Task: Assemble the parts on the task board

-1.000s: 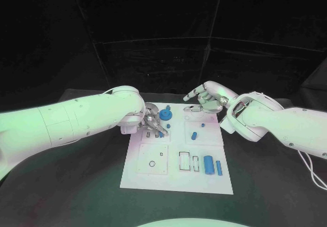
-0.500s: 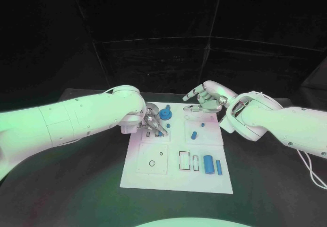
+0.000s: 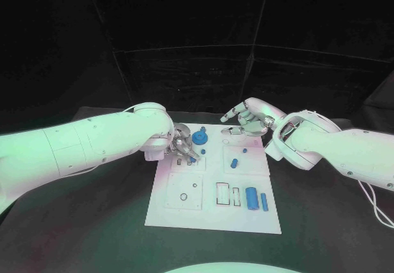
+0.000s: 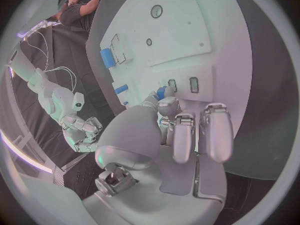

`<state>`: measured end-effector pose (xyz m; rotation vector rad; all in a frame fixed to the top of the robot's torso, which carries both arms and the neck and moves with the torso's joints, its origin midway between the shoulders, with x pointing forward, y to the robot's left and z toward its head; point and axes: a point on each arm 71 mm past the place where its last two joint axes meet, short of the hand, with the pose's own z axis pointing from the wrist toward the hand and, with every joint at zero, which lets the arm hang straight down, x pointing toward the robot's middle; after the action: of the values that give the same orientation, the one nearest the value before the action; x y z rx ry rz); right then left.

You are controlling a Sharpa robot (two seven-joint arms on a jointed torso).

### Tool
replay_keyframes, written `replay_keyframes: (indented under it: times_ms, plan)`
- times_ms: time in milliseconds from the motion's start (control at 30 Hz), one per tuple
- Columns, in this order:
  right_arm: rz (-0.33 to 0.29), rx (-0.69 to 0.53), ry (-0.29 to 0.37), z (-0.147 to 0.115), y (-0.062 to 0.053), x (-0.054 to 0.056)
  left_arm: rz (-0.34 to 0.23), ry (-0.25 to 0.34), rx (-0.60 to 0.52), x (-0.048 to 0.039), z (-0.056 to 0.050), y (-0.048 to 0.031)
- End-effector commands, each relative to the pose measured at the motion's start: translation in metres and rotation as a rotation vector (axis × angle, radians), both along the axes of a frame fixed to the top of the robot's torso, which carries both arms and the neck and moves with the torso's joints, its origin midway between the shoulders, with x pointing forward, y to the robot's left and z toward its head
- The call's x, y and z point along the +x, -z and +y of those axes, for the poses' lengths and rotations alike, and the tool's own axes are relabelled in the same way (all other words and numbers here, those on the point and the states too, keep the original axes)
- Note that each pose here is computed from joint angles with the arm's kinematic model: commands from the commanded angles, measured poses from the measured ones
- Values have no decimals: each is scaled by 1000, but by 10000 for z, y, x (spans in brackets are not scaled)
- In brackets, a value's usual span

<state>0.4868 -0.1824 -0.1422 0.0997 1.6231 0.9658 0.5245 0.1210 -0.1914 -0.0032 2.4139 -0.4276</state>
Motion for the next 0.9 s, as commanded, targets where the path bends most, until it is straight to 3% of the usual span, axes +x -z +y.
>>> replay_keyframes:
  times_ms: [33,533,900]
  plan:
    - [4,-1,-8,11,-8,2,11,-30,-38,-15,23,21]
    - [10,-7,-6,-2,0,15,-47,-105,-153,-104,177,-6]
    - [12,-9,-3,-23,4,19,-106,-118,-149,-190,249,77]
